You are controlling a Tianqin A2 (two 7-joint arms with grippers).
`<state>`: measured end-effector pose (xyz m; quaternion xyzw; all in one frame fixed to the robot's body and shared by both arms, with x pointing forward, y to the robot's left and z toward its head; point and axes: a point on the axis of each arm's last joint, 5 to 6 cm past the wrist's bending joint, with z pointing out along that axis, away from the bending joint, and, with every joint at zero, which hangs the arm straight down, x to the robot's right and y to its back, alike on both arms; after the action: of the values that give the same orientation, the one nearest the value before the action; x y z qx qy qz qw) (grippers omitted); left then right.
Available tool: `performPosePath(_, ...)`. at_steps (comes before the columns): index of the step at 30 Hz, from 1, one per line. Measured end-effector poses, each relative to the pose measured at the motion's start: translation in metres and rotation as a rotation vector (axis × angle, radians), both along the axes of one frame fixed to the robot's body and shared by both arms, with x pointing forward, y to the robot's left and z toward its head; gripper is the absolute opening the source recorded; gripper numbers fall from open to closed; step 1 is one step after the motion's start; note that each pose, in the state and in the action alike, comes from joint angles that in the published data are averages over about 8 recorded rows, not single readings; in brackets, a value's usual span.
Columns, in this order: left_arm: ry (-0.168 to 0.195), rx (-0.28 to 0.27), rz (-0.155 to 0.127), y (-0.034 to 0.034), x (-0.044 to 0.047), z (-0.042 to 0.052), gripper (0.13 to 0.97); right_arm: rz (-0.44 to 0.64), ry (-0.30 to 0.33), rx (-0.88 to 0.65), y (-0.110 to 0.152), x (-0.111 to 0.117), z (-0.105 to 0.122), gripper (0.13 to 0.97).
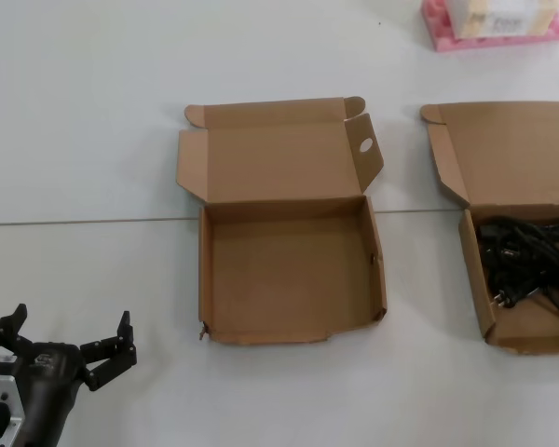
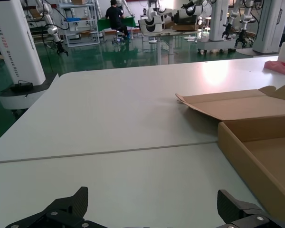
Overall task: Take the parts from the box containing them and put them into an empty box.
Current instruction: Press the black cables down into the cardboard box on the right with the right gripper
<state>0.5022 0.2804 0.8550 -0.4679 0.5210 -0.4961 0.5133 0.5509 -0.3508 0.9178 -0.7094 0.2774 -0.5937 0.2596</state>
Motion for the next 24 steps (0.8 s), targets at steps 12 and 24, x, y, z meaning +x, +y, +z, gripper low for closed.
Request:
performPosePath(12, 0.0, 0.0, 0.0, 0.0, 0.0, 0.0, 0.966, -0.018, 0.017, 0.026, -0.007, 0.001, 0.003, 0.159)
performPosePath(24, 0.0, 0.0, 0.0, 0.0, 0.0, 0.0, 0.966, 0.052, 0.029, -0.064, -0.012, 0.015, -0.003, 0.236)
